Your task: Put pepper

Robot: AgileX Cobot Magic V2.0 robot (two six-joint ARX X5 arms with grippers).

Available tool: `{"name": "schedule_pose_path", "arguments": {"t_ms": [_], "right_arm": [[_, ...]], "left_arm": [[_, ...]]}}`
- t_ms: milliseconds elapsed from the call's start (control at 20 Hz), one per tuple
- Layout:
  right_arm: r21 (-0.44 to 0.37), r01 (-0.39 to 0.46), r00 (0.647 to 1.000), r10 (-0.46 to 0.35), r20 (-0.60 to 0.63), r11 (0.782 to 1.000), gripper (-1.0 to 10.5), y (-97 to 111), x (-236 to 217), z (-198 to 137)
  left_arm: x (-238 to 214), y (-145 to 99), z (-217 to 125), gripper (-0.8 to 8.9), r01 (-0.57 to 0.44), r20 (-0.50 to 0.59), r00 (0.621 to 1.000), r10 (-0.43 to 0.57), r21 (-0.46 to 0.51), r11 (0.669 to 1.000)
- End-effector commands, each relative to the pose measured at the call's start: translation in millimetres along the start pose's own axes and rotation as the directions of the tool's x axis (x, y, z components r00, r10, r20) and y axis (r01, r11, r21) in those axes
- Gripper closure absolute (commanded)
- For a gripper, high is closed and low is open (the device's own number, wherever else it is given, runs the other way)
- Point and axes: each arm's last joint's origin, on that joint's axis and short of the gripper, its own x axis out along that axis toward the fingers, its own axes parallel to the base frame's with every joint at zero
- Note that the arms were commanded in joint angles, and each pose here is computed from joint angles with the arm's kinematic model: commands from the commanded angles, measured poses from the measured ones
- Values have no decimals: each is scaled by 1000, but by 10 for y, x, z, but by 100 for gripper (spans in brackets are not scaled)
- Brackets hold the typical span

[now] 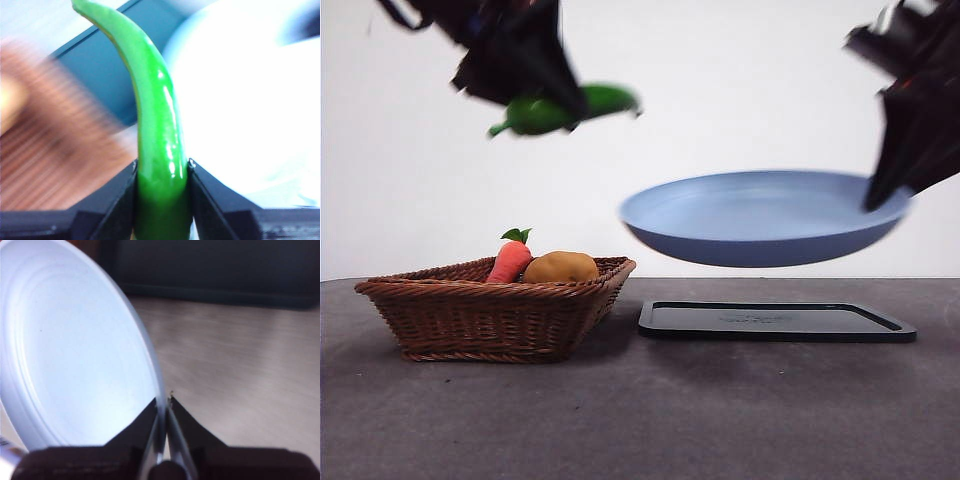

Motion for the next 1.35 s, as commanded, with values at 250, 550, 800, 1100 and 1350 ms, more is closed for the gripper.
{"name": "schedule_pose_path", "arguments": {"t_ms": [250,550,800,1100,1350], "right_arm": [[71,-92,996,94,-12,993,941,136,308,130],[77,-91,995,93,-25,993,941,148,314,114],[78,-90,995,92,-28,993,941,146,313,111],[81,-83,996,87,-36,993,941,142,313,102],[89,-79,996,83,-35,993,941,140,312,103]], "left_arm": [[517,-469,111,677,10,-47,999,-3,132,991],[1034,-378,-42,677,-61,-166,983,83,134,989],[1158,-361,-90,658,-56,-192,978,80,131,990],[1123,-387,-102,563,-48,-212,974,74,126,991],[866,-452,19,563,-61,-146,986,81,140,988]]}}
